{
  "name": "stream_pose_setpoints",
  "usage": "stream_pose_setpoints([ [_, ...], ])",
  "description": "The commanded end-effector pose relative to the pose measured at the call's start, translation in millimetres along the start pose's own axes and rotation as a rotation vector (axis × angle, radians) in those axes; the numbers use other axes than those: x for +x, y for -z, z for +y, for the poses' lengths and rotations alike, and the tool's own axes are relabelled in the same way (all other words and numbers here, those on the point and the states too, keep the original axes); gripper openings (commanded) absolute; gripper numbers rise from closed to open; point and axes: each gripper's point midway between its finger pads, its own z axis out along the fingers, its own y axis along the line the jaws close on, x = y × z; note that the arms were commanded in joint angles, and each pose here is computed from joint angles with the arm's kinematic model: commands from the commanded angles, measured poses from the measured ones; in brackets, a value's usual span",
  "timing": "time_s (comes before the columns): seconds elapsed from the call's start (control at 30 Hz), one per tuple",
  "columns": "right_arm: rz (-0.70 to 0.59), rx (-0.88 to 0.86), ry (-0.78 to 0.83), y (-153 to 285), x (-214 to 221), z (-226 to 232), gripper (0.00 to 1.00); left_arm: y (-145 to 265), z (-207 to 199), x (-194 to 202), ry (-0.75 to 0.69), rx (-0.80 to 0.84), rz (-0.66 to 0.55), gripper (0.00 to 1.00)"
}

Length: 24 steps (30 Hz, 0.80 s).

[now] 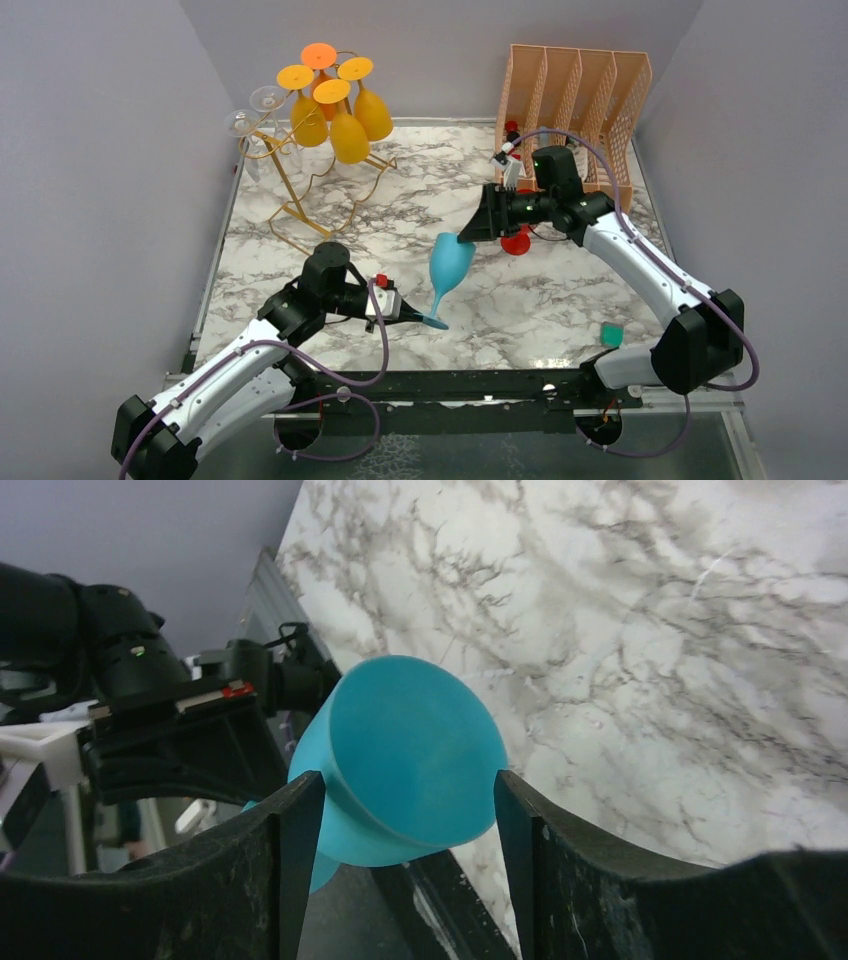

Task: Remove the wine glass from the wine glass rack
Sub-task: Place the wine glass at the center of the board.

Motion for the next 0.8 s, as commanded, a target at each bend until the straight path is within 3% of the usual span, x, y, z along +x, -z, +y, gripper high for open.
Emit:
stream_pose_setpoints([
  [0.0,0.108,-0.203,-0.009,0,9,30,0.64,0,-1,-3,-0.053,0.016,-0.013,0.0],
  [0.43,0.217,-0.413,-0.05,4,24,52,0.46,1,1,10,-0.047,0.002,0.039,0.0],
  [0.77,0.233,-0.464,-0.053,9,27,59,0.19,1,3,12,-0.05,-0.006,0.055,0.0],
])
